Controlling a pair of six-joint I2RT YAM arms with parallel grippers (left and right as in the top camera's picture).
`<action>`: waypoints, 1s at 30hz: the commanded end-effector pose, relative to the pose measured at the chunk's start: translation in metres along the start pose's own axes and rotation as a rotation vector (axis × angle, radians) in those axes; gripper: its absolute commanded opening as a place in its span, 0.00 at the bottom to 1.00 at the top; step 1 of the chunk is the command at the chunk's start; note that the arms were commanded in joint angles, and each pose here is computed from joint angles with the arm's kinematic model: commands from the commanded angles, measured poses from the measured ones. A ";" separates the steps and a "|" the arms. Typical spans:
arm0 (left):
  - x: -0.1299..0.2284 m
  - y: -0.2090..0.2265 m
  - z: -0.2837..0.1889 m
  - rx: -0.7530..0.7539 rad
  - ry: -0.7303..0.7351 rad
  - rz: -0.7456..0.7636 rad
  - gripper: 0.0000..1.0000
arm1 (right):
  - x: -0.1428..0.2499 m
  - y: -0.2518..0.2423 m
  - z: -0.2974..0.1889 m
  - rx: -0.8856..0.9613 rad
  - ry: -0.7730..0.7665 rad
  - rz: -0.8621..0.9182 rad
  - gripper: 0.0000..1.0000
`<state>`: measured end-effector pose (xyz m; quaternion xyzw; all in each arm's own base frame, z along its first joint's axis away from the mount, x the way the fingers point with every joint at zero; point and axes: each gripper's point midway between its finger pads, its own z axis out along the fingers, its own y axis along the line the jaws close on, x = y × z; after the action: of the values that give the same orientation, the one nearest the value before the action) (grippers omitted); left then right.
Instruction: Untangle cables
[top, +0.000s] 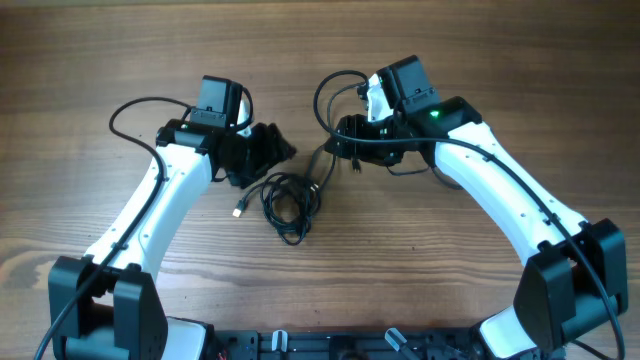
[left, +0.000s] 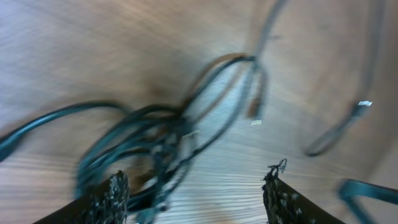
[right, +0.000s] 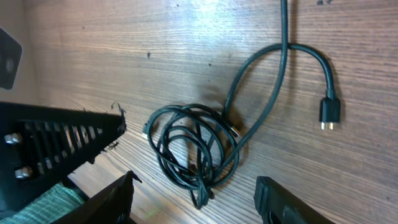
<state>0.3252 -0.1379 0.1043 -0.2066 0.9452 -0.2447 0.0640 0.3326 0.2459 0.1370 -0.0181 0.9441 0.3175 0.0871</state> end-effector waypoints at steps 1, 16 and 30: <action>-0.005 0.035 -0.004 -0.176 -0.044 0.006 0.65 | 0.005 0.004 0.000 0.017 0.003 -0.036 0.64; 0.036 0.099 0.045 -0.269 0.080 0.091 0.51 | 0.026 0.006 0.023 0.073 0.072 -0.095 0.60; 0.055 0.104 0.072 -0.148 0.100 0.095 0.25 | 0.028 0.008 0.023 0.058 0.081 -0.118 0.59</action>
<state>0.2613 -0.1099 -0.0011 -0.1578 0.9713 -0.1767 0.0191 0.3065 0.2667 0.1222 -0.0756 0.9532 0.2842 0.0696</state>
